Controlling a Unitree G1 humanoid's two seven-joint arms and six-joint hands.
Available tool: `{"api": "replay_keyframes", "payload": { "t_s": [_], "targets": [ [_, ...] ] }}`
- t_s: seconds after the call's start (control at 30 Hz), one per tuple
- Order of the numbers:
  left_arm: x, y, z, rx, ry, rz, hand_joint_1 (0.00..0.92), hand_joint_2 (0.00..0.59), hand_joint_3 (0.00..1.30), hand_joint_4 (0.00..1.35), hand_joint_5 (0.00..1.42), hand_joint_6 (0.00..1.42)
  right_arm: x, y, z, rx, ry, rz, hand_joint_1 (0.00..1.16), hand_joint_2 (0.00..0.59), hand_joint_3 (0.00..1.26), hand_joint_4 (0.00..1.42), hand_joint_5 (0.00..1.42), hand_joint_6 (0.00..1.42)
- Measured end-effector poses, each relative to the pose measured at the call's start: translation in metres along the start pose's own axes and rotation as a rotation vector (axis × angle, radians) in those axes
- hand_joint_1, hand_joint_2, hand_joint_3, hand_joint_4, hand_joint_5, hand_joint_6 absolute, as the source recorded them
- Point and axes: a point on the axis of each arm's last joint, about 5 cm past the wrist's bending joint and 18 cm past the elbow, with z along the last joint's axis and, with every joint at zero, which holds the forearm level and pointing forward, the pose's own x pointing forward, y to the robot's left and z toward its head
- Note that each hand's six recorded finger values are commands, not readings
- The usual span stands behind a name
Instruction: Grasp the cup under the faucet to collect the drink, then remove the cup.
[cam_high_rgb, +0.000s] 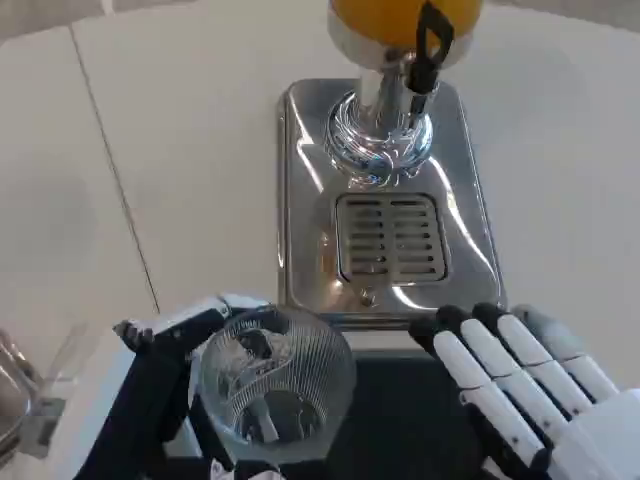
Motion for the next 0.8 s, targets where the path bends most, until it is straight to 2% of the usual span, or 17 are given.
{"api": "replay_keyframes", "payload": {
  "t_s": [0.23,0.53,0.8],
  "targets": [
    [-0.001,0.0,0.0,0.011,-0.004,-0.004,0.662,0.0,1.19,1.09,1.39,1.42,0.0,0.0005,0.0002,-0.003,0.005,0.013,0.2,0.52,0.0,0.0,0.0,0.0],
    [0.001,-0.002,-0.0012,0.008,-0.003,0.001,0.666,0.0,1.19,1.09,1.39,1.42,0.003,0.0005,-0.0006,-0.004,0.008,0.001,0.21,0.519,0.0,0.0,0.0,0.0],
    [0.012,-0.006,-0.0059,0.023,-0.003,0.008,0.666,0.0,1.19,1.09,1.39,1.42,0.004,0.0007,-0.0013,0.0,0.033,-0.001,0.22,0.528,0.0,0.0,0.0,0.0]
  ]
}}
